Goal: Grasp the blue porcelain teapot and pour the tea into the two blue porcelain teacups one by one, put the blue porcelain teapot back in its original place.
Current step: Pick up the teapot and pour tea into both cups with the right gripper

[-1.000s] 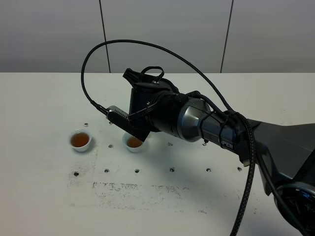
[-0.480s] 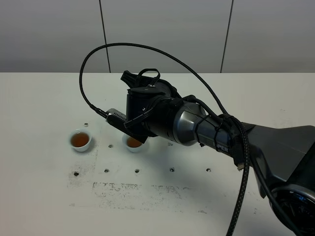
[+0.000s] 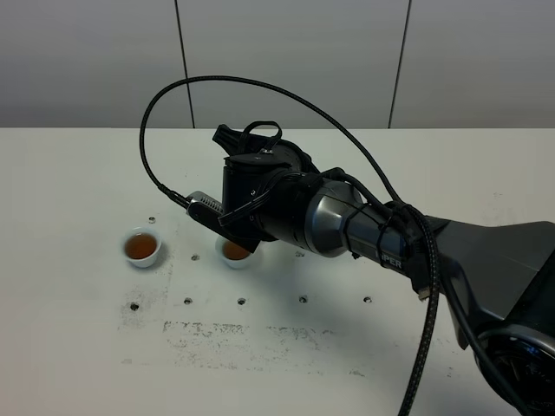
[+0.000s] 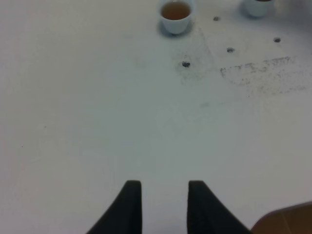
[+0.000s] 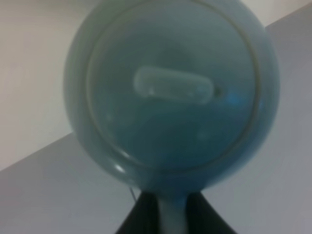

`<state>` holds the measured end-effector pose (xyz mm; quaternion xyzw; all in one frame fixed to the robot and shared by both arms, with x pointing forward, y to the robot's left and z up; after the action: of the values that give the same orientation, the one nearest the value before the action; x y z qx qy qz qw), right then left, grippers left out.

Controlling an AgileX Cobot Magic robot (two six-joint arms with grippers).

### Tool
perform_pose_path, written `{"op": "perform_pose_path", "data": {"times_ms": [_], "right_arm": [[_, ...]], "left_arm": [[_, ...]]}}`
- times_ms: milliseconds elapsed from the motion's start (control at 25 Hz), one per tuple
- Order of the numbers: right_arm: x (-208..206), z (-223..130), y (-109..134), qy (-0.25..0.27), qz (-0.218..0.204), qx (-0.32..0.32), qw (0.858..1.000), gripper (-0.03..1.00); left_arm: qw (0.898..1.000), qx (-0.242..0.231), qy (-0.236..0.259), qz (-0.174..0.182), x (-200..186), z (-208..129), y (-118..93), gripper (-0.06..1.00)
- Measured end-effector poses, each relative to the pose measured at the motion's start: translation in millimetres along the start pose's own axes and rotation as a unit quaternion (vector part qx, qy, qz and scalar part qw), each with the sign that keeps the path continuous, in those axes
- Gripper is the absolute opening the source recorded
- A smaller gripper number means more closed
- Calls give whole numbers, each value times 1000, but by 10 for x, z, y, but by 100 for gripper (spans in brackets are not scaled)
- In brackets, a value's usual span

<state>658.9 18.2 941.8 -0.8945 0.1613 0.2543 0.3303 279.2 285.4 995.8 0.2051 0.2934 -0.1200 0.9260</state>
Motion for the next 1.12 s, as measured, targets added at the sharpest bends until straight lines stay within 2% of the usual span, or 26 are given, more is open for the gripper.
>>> {"op": "perform_pose_path", "data": {"times_ms": [760, 1120], "right_arm": [[-53, 74, -12, -9, 0, 4, 1000, 6], [-10, -50, -15, -49, 31, 93, 994, 6]], "left_arm": [[1000, 0, 0, 0, 0, 0, 0, 29], [1000, 0, 0, 0, 0, 0, 0, 29]]}}
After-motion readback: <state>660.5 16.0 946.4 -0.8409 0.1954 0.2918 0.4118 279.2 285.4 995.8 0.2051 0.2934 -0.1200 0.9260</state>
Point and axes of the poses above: a point on each arm's last joint axis where the gripper is mounted, x pointing out along that axis toward the gripper, y along the wrist's bending axis when the last joint is at zero, z = x × y, the point moved 6 cm from there along x, pointing out along that axis toward the gripper, and after that the axes turned 13 degrees about x, right-handed, at the moved point
